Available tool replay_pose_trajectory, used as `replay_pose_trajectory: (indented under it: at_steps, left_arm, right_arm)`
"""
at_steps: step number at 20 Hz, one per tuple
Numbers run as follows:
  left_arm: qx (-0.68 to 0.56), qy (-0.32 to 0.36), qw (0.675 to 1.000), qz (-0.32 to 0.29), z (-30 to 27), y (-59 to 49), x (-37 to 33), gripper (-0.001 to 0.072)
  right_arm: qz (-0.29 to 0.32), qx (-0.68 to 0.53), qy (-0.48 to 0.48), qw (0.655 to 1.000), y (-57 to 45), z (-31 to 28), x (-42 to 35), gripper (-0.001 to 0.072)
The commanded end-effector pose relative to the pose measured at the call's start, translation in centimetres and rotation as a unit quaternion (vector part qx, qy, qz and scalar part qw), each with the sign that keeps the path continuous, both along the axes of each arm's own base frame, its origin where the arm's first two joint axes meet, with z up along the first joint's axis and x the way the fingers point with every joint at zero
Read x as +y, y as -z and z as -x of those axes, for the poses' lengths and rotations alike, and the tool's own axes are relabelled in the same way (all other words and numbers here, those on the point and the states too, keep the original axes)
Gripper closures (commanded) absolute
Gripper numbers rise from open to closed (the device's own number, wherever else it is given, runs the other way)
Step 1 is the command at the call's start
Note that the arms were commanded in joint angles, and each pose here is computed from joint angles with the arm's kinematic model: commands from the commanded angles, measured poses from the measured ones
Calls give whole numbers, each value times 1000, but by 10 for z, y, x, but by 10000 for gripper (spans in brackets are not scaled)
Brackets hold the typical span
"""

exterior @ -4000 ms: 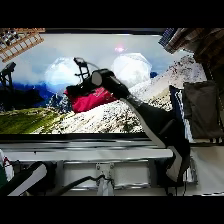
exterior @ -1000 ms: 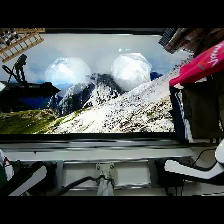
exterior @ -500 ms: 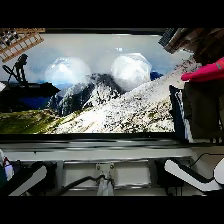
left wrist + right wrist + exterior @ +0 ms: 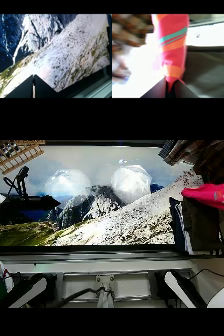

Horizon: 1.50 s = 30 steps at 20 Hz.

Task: Fold the clothes and pants, and hang the long-sleeved shirts on hangers.

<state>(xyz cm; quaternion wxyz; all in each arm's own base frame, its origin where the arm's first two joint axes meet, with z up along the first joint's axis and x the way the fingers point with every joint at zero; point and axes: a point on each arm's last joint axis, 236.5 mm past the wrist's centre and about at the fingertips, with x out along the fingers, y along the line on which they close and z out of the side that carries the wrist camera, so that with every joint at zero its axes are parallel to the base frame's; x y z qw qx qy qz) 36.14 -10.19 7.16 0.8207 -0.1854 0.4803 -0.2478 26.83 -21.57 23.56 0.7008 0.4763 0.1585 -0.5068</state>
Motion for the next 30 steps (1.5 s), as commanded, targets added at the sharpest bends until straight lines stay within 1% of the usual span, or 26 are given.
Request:
replay_pose_trajectory:
  at_steps: [1, 6, 10, 17, 22, 26, 27, 28, 29, 30]
  left_arm:
    - [12, 14, 1000, 3, 8, 1, -4, 701]
    - [24, 26, 999, 6, 15, 3, -7, 701]
    - [26, 28, 999, 6, 17, 3, -7, 701]
    - [31, 34, 999, 7, 20, 3, -8, 701]
    - [31, 33, 999, 7, 20, 3, -8, 701]
    - [31, 34, 999, 7, 20, 3, -8, 701]
    - [32, 34, 999, 7, 20, 3, -9, 701]
    - [32, 34, 999, 7, 20, 3, -9, 701]
    - [32, 34, 999, 7, 20, 4, -9, 701]
    - [33, 35, 999, 8, 21, 4, -9, 701]
  right_arm:
    - [-9, 78, 25, 997, 57, 53, 8, 686]
    - [-51, 172, 12, 984, 150, 92, 30, 685]
    - [-56, 199, -7, 978, 190, 98, 34, 685]
    - [-58, 225, -15, 973, 214, 109, 30, 685]
    - [-57, 246, -62, 966, 217, 125, 10, 684]
    - [-78, 236, -90, 964, 222, 131, 7, 683]
    - [-78, 241, -99, 962, 223, 132, 7, 636]
    - [-74, 248, -113, 959, 223, 132, 8, 527]
    - [-75, 252, -121, 957, 222, 132, 9, 375]
    - [-79, 249, -122, 958, 219, 132, 12, 267]
